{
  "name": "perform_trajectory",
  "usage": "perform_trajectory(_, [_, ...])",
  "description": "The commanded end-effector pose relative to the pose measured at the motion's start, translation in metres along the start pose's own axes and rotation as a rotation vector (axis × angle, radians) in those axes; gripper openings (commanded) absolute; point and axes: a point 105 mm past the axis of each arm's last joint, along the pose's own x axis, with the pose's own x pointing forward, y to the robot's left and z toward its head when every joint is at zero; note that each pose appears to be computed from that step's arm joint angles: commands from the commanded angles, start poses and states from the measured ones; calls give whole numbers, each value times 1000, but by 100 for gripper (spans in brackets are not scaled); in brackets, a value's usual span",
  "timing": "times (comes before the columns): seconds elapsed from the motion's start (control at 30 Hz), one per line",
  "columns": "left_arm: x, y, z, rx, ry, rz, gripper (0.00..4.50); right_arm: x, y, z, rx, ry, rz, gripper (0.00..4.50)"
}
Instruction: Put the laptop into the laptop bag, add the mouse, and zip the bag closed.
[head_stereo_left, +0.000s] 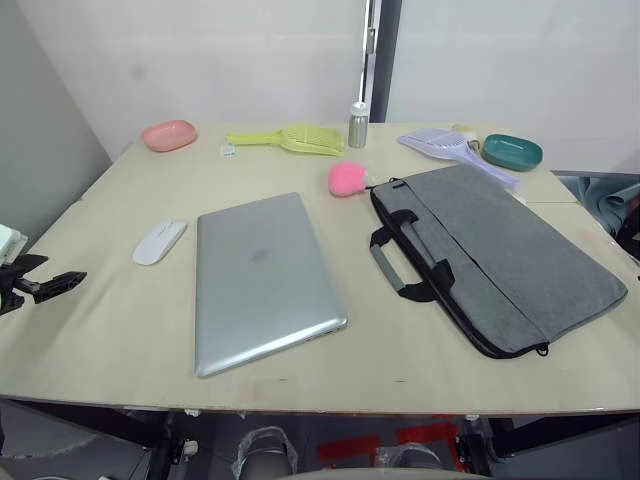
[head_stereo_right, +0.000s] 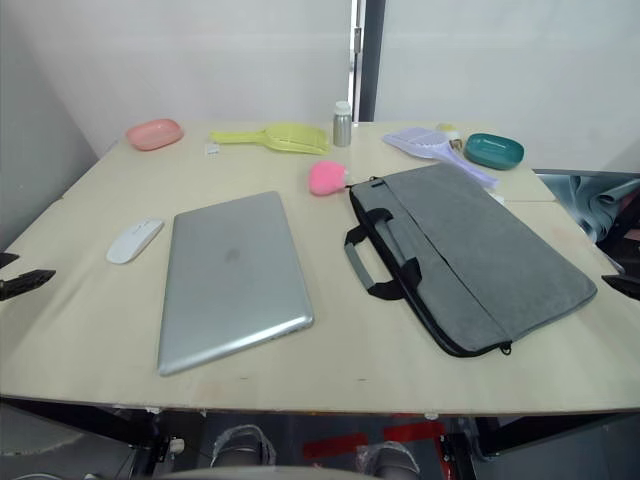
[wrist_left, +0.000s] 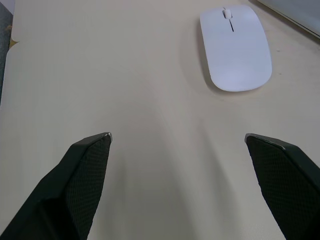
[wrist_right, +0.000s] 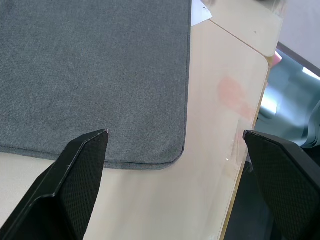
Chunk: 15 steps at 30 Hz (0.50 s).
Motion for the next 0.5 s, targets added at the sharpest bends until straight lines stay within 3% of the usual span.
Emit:
perform_trajectory(0.03, [-7, 6, 12, 33, -20, 17, 450, -5, -3, 16, -26, -45, -6, 449])
perform_trajectory(0.5, [-7, -6, 25, -50, -34, -126, 450, -4, 13, 25, 40, -59, 97, 449])
